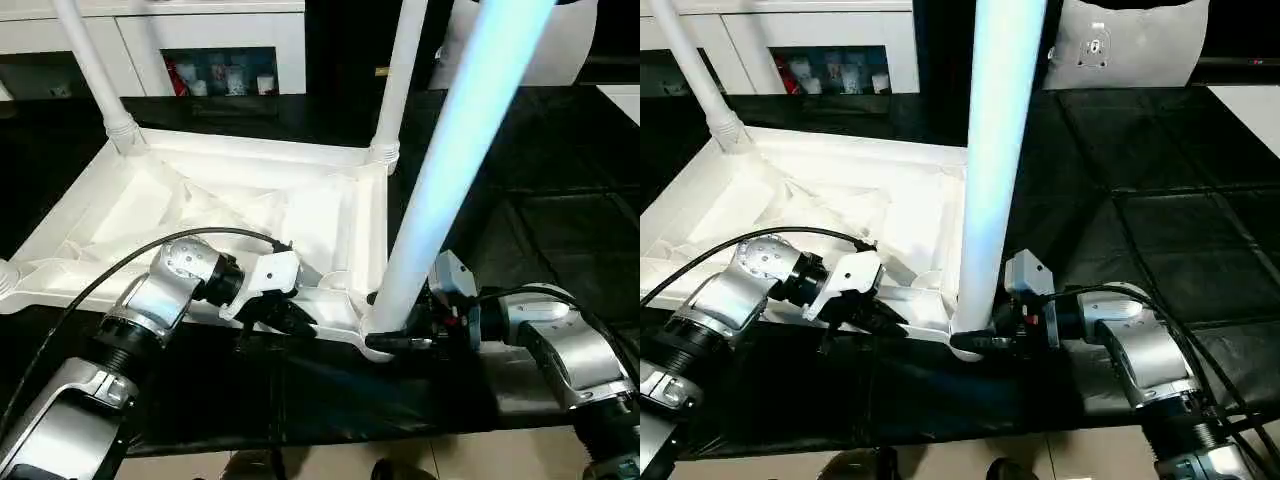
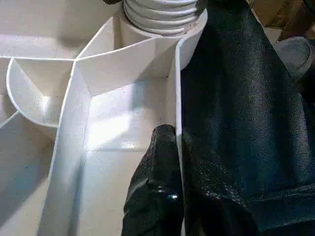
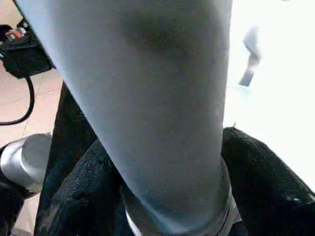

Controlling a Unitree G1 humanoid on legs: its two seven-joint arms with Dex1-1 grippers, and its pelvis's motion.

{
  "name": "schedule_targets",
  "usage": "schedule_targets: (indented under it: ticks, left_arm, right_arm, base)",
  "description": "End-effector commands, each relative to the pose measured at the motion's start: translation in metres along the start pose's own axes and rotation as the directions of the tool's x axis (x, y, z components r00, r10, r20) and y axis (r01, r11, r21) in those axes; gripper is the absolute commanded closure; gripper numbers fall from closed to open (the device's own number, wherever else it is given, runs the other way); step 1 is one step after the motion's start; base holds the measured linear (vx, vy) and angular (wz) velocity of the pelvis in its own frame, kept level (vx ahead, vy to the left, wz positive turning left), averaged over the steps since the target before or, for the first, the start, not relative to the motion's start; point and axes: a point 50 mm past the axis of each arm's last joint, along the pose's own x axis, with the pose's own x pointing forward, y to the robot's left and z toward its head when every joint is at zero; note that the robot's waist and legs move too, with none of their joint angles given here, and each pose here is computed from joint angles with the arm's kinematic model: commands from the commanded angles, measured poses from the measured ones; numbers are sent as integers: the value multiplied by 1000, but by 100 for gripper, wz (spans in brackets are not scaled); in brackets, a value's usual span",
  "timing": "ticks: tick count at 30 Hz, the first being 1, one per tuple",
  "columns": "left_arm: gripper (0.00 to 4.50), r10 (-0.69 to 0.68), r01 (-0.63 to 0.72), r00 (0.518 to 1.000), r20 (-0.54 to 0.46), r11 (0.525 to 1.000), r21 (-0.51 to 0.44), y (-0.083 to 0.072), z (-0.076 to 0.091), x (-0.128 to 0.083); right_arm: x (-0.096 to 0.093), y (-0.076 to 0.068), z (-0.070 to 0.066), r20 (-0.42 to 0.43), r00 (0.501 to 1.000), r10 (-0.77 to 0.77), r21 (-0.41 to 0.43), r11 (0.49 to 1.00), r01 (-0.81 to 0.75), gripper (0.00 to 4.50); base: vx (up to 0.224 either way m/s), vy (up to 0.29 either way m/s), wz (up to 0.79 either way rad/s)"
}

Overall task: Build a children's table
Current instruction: Rotate leg to tighten

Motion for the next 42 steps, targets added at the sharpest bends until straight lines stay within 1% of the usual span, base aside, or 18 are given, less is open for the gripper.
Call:
schedule_targets:
  ticks: [1,5,11,14,16,17,18,20,22,24,35,36,39,42]
  left_arm:
    - [450,-47,47,998,-33,999,-13,-3,-4,7]
    - [450,-45,45,998,-32,999,-13,-3,-4,8]
    - [450,-44,43,999,-32,999,-15,-3,-6,7]
    - [450,-44,43,999,-31,999,-17,-4,-6,7]
    - [450,-43,43,999,-33,999,-17,-4,-6,7]
    - [450,-43,43,999,-33,999,-17,-4,-6,7]
    - [450,-43,42,999,-33,999,-17,-4,-6,7]
    - [450,-42,41,999,-33,999,-17,-3,-6,7]
    - [450,-41,41,999,-33,999,-17,-3,-6,7]
    - [450,-40,39,999,-36,999,-15,-3,-6,7]
    - [450,-42,41,998,-40,999,-10,-3,-6,7]
    - [450,-42,41,998,-40,999,-10,-3,-6,7]
    - [450,-43,42,998,-42,999,-10,-3,-6,7]
    - [450,-42,42,998,-43,999,-10,-3,-6,7]
  right_arm:
    - [0,5,-8,-52,998,33,25,999,-32,176]
    - [0,6,-8,-52,998,37,35,999,-35,192]
    - [0,8,-9,-53,998,42,41,998,-40,196]
    - [1,7,-9,-53,999,14,37,999,-12,196]
    - [1,6,-7,-27,1000,15,70,997,-13,196]
    - [1,6,-7,-23,1000,16,73,997,-14,140]
    - [1,6,-6,-15,1000,15,79,997,-14,126]
    - [0,6,-6,-17,1000,12,74,997,-11,120]
    - [1,5,-7,-26,1000,-8,58,998,9,98]
    - [1,6,-8,-31,999,-12,54,998,14,87]
    - [-1,6,-8,-33,999,-15,61,998,17,87]
    - [-1,7,-8,-30,999,-13,65,998,15,103]
    - [0,7,-8,-28,1000,-6,73,997,8,113]
    - [0,7,-8,-29,1000,1,78,997,2,144]
  base:
    - [0,0,0]
    - [0,0,0]
    - [0,0,0]
    - [0,0,0]
    - [0,0,0]
    - [0,0,0]
    - [0,0,0]
    - [0,0,0]
    - [0,0,0]
    - [0,0,0]
    - [0,0,0]
    - [0,0,0]
    - [0,0,0]
    - [0,0,0]
